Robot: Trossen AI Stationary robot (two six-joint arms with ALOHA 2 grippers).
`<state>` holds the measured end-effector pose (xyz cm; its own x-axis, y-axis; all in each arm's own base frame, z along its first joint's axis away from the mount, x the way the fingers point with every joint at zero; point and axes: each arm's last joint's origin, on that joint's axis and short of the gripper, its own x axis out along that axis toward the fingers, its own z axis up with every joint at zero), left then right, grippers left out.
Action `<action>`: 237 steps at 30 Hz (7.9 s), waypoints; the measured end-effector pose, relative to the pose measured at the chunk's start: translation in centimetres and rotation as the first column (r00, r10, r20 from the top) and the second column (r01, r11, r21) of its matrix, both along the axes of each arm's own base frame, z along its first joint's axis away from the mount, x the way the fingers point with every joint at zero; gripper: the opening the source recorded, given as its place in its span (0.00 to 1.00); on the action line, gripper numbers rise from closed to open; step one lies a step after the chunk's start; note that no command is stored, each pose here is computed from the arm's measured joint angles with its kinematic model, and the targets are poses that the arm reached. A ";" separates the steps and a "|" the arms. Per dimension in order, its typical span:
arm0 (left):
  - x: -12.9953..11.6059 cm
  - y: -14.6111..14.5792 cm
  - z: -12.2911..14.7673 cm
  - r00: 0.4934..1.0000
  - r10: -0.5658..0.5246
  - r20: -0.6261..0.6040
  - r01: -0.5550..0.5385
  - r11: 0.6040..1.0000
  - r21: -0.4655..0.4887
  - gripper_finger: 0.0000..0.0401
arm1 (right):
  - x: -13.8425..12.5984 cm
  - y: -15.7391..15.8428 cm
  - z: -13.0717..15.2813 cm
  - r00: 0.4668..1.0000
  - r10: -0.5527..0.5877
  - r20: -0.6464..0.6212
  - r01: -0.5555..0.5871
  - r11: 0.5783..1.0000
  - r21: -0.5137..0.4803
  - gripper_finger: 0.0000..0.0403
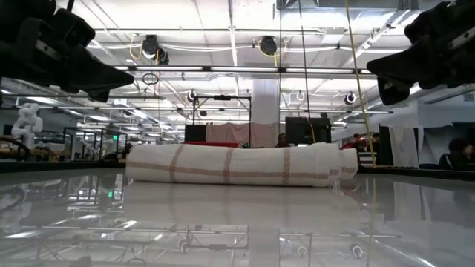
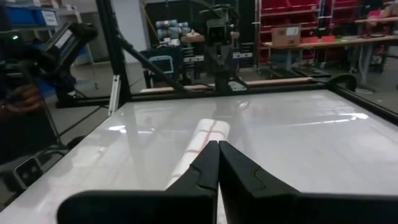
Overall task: Roll towel
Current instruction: Return to Home Position
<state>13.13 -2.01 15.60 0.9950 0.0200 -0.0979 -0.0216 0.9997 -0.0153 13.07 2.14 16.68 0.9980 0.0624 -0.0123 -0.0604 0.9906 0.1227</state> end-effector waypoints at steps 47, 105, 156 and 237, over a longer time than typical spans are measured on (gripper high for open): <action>-3.4 0.7 1.2 0.993 0.012 0.121 -0.024 0.995 0.096 0.00 | -3.6 -0.5 1.1 0.991 0.017 0.129 -0.002 0.993 -0.120 0.00; -3.4 2.6 1.0 0.993 0.031 0.110 -0.040 0.996 0.084 0.00 | -3.4 -1.5 0.5 0.994 -0.082 0.069 0.091 0.986 -0.143 0.00; -3.4 2.6 1.1 0.993 0.037 0.116 -0.046 0.996 0.077 0.00 | -3.4 -1.5 0.5 0.994 -0.082 0.069 0.092 0.986 -0.143 0.00; -3.4 2.6 1.1 0.993 0.036 0.117 -0.045 0.996 0.077 0.00 | -3.4 -1.5 0.5 0.994 -0.082 0.069 0.091 0.986 -0.143 0.00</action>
<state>9.73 0.59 16.66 0.9978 0.0637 0.0208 -0.0648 0.9961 0.0592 9.65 0.64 17.17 0.9986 -0.0225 0.0475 0.0237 0.9994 -0.0245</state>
